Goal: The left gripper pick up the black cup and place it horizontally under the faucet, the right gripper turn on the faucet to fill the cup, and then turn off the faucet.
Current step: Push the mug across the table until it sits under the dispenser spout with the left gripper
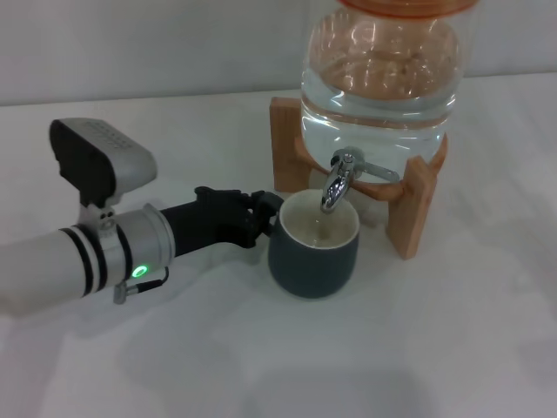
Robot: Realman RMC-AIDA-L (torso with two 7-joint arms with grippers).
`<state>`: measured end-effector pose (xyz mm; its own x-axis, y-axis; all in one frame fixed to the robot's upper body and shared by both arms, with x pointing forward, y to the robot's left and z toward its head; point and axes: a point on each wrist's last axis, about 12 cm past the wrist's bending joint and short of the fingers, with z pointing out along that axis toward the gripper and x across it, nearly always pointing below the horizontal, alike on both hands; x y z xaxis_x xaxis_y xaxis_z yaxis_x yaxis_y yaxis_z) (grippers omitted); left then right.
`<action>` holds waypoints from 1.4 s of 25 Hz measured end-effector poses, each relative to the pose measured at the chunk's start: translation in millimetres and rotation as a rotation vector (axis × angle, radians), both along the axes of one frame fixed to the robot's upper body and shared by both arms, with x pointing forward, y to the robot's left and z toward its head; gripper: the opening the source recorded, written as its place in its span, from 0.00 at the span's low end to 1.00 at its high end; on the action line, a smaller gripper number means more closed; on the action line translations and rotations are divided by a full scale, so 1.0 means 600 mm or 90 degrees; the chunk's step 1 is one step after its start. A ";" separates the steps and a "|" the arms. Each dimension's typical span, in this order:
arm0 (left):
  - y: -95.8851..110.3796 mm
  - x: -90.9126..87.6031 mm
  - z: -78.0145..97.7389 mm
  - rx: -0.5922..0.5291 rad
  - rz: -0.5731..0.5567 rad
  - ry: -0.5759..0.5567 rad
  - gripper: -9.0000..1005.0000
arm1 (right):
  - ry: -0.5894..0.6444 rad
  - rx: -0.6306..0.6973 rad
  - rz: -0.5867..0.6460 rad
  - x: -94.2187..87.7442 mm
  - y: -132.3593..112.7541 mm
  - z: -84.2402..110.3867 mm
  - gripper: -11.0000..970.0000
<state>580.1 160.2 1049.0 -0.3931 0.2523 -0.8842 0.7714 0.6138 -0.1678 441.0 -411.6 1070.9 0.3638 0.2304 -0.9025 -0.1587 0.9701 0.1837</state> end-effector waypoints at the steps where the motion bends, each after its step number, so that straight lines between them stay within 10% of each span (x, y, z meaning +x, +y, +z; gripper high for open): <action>1: -0.008 -0.001 -0.001 0.006 -0.008 -0.001 0.19 | 0.000 0.000 0.000 0.000 0.000 0.000 0.83; 35: -0.011 -0.010 -0.010 0.018 -0.013 -0.004 0.39 | 0.006 -0.001 -0.007 -0.011 -0.006 -0.002 0.83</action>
